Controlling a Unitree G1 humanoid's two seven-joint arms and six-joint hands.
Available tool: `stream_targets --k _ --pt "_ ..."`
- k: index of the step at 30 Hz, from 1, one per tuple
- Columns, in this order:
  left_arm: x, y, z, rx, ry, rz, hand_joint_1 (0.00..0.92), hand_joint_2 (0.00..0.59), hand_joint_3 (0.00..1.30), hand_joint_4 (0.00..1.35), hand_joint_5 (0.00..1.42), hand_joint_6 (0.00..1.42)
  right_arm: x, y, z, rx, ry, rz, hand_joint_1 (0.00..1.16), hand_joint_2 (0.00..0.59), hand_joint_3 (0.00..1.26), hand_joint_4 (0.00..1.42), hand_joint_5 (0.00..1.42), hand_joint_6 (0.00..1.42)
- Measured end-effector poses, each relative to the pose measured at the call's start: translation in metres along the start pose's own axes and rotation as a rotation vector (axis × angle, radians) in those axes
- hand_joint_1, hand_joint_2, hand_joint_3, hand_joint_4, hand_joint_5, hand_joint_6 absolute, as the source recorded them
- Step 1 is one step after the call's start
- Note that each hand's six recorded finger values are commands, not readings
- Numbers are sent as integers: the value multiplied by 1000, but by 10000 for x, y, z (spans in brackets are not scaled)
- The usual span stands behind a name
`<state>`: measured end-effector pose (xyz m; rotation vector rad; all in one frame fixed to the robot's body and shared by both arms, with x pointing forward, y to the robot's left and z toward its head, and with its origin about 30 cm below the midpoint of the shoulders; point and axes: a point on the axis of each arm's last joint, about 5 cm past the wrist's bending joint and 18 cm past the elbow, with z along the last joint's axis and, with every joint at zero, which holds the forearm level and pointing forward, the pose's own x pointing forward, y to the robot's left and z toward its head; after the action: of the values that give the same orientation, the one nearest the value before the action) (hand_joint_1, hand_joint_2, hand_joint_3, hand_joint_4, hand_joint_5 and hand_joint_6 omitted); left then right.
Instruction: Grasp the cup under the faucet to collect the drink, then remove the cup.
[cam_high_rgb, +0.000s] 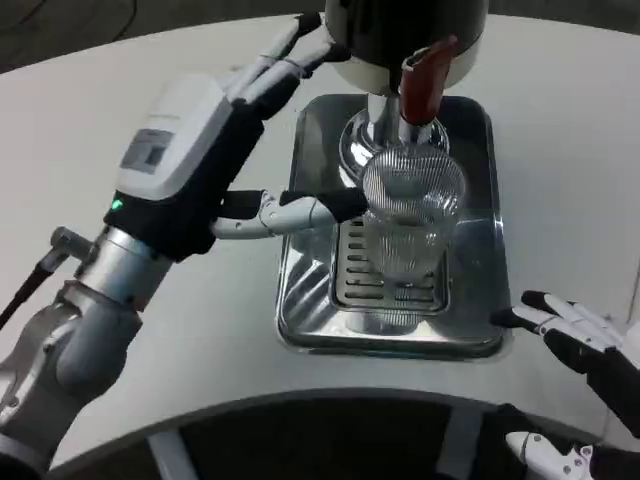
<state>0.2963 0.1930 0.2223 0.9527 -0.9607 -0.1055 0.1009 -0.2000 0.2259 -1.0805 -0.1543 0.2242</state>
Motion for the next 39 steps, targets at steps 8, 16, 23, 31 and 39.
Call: stream_targets --k 8,16,23,31,39 --pt "-135 158 123 -123 -14 62 5 95 204 205 326 320 36 9 -4 5 -8 -6 490 420 164 44 26 0" --pt "-83 361 188 -369 -15 44 0 124 235 229 349 319 67 15 0 10 -20 -22 490 420 157 52 26 0" --pt "77 516 187 -626 24 -147 0 123 219 183 301 296 68 23 -8 13 -15 -25 490 420 157 53 26 0" --pt "262 621 234 -689 3 -281 0 105 177 141 271 248 60 30 -13 14 -9 -24 490 420 157 53 26 0" --pt "371 621 283 -678 -20 -284 0 105 176 136 269 245 48 37 -18 16 -2 -20 490 420 157 53 26 0"
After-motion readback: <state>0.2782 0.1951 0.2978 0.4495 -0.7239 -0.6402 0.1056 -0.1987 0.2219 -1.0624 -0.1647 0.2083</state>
